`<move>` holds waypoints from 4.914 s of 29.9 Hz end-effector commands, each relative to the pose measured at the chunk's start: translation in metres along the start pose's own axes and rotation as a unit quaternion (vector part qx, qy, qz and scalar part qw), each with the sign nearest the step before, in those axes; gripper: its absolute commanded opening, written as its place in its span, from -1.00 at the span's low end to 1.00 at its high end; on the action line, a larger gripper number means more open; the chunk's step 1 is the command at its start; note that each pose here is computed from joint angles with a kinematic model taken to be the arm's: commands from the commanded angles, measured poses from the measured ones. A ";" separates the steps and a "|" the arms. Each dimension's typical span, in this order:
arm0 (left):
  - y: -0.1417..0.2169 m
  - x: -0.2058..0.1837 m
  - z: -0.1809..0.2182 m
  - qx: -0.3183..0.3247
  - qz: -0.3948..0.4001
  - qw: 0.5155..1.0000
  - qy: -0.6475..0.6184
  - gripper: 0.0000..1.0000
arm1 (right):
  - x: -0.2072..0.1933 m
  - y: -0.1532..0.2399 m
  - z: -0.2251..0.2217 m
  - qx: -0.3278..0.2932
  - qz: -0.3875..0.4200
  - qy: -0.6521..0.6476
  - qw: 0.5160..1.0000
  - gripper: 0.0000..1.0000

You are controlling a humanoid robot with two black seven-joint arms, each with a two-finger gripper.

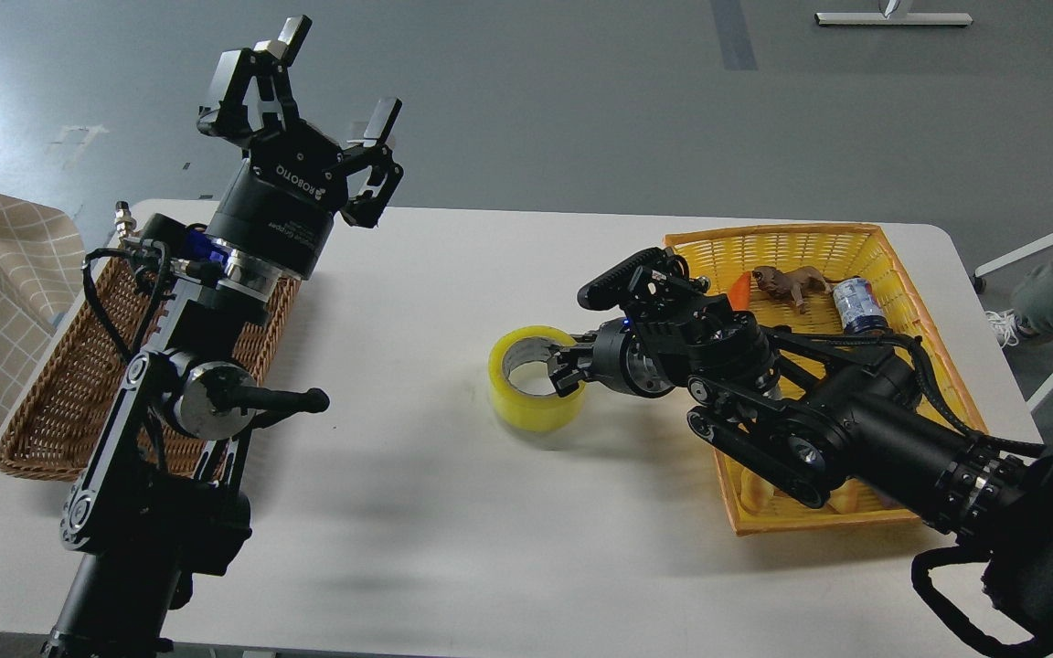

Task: Place and transfer tape with both arms
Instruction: 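Lower the tape roll onto the table between the arms, then open the right gripper and raise it back above the tray, then move the left gripper down toward the tape roll on the table, then insert the left gripper into the tape roll's hole and grasp it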

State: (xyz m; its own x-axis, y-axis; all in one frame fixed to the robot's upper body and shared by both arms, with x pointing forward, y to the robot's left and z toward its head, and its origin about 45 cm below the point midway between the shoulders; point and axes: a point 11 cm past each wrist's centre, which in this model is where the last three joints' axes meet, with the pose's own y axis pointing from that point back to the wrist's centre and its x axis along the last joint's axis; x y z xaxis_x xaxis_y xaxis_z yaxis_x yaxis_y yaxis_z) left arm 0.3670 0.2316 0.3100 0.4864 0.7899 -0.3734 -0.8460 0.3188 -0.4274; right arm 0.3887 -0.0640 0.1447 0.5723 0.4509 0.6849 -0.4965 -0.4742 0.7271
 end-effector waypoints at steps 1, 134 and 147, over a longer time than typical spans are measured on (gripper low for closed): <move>0.000 0.000 0.000 0.000 0.000 1.000 0.000 0.96 | -0.006 -0.001 0.000 0.002 -0.003 -0.009 1.000 -0.88; 0.000 -0.028 -0.166 0.248 -0.281 0.627 -0.683 0.96 | 0.101 0.243 0.070 0.439 0.441 -0.574 0.532 1.00; 0.025 0.007 -0.182 0.275 -0.294 0.571 -0.715 0.96 | 0.094 0.250 0.076 0.431 0.453 -0.574 0.528 1.00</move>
State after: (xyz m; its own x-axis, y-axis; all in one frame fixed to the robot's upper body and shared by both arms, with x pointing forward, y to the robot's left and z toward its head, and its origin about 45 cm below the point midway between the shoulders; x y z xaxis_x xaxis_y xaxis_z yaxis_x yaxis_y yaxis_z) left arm 0.3890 0.1428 0.1506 0.3731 -0.0331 0.9272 -0.7572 0.5666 0.3250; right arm 0.3682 -0.1968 0.3878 0.6192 -0.7779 -0.1067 -0.7068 -0.4930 -0.5074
